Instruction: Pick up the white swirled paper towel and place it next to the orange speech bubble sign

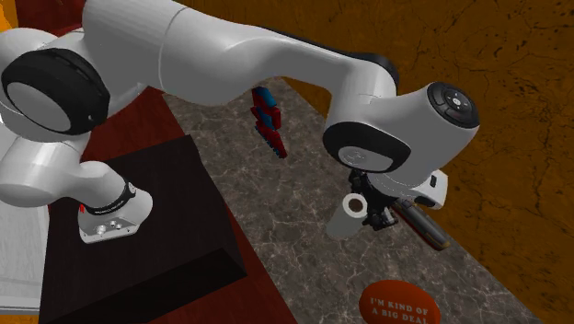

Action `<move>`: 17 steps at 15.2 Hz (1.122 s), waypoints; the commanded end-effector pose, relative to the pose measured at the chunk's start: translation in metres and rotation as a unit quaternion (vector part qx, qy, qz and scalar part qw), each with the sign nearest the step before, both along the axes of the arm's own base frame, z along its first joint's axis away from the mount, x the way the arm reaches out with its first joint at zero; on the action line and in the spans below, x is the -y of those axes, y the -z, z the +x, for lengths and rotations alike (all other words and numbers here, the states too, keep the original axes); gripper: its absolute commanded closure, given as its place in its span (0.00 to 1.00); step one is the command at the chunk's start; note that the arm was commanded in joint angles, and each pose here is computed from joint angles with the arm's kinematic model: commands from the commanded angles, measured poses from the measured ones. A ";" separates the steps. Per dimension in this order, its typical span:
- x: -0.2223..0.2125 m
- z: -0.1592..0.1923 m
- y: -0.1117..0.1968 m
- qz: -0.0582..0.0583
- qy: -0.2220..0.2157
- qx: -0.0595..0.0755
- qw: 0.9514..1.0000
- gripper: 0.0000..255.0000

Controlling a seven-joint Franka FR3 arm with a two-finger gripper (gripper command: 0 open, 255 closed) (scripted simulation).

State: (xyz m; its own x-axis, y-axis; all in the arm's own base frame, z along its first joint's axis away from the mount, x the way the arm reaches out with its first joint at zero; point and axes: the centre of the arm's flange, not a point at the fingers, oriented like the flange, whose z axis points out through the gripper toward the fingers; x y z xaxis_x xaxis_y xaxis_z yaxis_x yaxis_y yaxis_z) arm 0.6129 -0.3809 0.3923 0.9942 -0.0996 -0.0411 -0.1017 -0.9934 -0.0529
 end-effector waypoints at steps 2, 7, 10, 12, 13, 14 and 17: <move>0.034 0.008 0.022 0.000 -0.001 0.001 1.000 1.00; 0.087 0.020 0.059 0.000 -0.001 0.001 1.000 1.00; 0.092 0.021 0.073 0.000 -0.001 0.001 1.000 1.00; 0.092 0.021 0.084 0.000 -0.001 0.001 1.000 1.00; 0.092 0.021 0.089 0.000 -0.001 0.001 1.000 1.00; 0.092 0.021 0.094 0.000 -0.001 0.001 1.000 1.00; 0.092 0.021 0.110 0.000 -0.001 0.001 1.000 1.00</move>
